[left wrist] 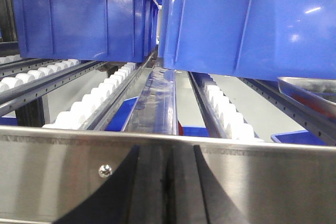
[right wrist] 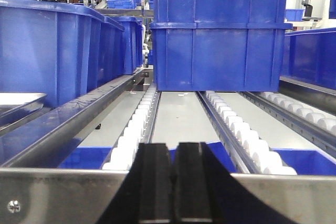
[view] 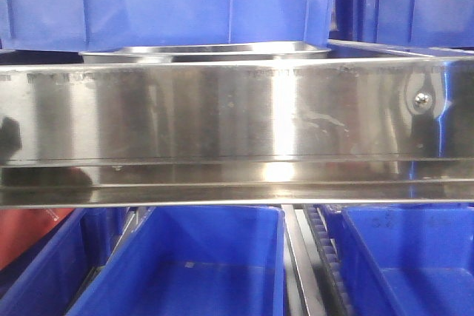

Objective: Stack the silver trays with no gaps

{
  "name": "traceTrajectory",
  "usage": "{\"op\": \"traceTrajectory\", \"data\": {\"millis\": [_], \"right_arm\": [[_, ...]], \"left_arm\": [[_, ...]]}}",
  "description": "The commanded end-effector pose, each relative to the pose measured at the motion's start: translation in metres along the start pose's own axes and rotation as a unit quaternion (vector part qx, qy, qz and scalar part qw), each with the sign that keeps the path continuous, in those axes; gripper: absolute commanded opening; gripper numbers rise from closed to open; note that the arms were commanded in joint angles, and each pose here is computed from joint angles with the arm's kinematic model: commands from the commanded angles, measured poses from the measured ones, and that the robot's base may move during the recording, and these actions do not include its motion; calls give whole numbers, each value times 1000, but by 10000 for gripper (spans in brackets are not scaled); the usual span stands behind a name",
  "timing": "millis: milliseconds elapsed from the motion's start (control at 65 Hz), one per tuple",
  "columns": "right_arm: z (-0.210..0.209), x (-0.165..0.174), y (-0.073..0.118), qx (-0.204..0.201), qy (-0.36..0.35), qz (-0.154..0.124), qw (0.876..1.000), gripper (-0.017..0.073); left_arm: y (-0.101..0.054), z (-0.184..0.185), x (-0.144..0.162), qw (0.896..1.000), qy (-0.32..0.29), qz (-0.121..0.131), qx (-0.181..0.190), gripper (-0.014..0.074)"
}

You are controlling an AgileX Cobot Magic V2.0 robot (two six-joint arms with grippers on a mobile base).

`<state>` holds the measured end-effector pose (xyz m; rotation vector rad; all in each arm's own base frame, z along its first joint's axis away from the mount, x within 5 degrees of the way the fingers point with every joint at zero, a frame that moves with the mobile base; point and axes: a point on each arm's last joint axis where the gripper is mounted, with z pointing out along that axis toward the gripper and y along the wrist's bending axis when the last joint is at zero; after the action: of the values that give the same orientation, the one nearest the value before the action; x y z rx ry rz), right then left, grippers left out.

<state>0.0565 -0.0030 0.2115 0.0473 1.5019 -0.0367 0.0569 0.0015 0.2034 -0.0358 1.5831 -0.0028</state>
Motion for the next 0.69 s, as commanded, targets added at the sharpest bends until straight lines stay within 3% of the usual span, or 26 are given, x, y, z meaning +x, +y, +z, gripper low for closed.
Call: {"op": "traceTrajectory", "data": {"millis": [0, 631, 677], "right_arm": [[0, -3, 0, 1, -14, -2, 1000, -79], [0, -3, 0, 1, -15, -2, 1000, -79], [0, -4, 0, 2, -24, -20, 1000, -79]], "left_arm": [[-1, 0, -3, 1000, -10, 0, 4, -10], [-1, 0, -3, 1000, -10, 0, 4, -10], [-1, 0, -3, 1000, -10, 0, 4, -10]]}}
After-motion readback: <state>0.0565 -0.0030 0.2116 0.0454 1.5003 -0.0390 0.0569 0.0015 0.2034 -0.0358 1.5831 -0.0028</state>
